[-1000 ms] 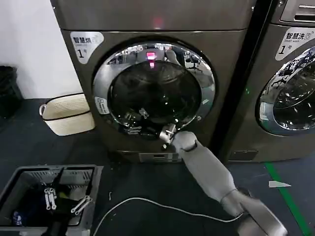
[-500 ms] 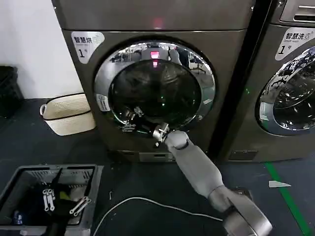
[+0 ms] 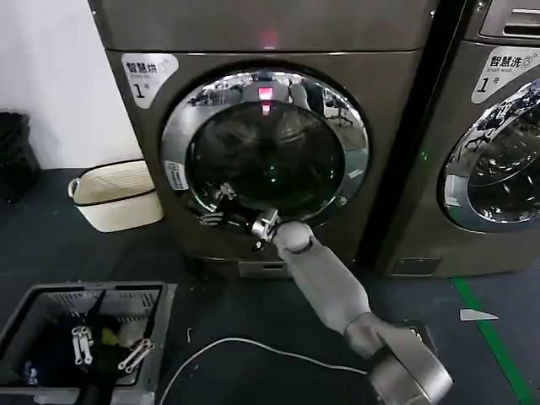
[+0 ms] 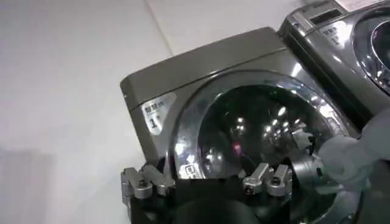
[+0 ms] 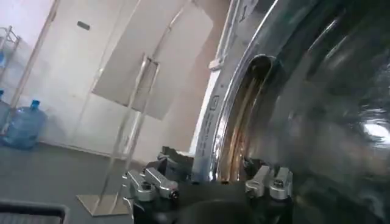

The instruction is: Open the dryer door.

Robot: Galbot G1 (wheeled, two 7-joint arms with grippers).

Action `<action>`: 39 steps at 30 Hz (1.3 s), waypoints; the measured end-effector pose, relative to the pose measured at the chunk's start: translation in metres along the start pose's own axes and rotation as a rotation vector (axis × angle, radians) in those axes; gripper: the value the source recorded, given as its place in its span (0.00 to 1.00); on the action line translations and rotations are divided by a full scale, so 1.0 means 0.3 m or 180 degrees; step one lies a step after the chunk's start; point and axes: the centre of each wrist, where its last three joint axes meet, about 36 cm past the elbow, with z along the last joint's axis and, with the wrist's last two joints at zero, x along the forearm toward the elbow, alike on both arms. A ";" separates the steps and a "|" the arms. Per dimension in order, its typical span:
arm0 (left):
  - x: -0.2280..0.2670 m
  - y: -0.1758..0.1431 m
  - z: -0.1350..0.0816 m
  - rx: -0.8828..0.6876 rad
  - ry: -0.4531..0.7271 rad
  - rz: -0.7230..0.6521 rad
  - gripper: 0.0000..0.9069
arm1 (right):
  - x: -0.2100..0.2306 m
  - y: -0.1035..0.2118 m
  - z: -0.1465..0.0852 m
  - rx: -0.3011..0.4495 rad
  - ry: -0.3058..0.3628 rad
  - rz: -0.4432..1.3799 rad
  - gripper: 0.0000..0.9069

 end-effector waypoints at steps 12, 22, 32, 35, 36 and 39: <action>0.012 -0.007 -0.008 -0.0012 0.0038 0.0021 1.00 | -0.030 -0.017 -0.019 -0.0097 -0.0081 -0.0367 1.00; 0.014 -0.009 -0.001 -0.0012 0.0053 0.0019 1.00 | 0.009 -0.029 -0.027 -0.0285 -0.0200 -0.0857 1.00; 0.009 0.009 0.029 -0.0057 0.0063 -0.0031 1.00 | 0.119 -0.023 -0.048 -0.0565 -0.0313 -0.1523 1.00; -0.001 0.025 0.038 -0.0098 0.0040 -0.0073 1.00 | 0.158 -0.021 -0.063 -0.0629 -0.0339 -0.1746 1.00; -0.007 0.030 0.040 -0.0106 0.0025 -0.0081 1.00 | 0.167 -0.020 -0.070 -0.0642 -0.0346 -0.1805 1.00; -0.017 0.041 0.044 -0.0120 -0.0005 -0.0090 1.00 | 0.210 -0.015 -0.087 -0.0701 -0.0389 -0.1970 1.00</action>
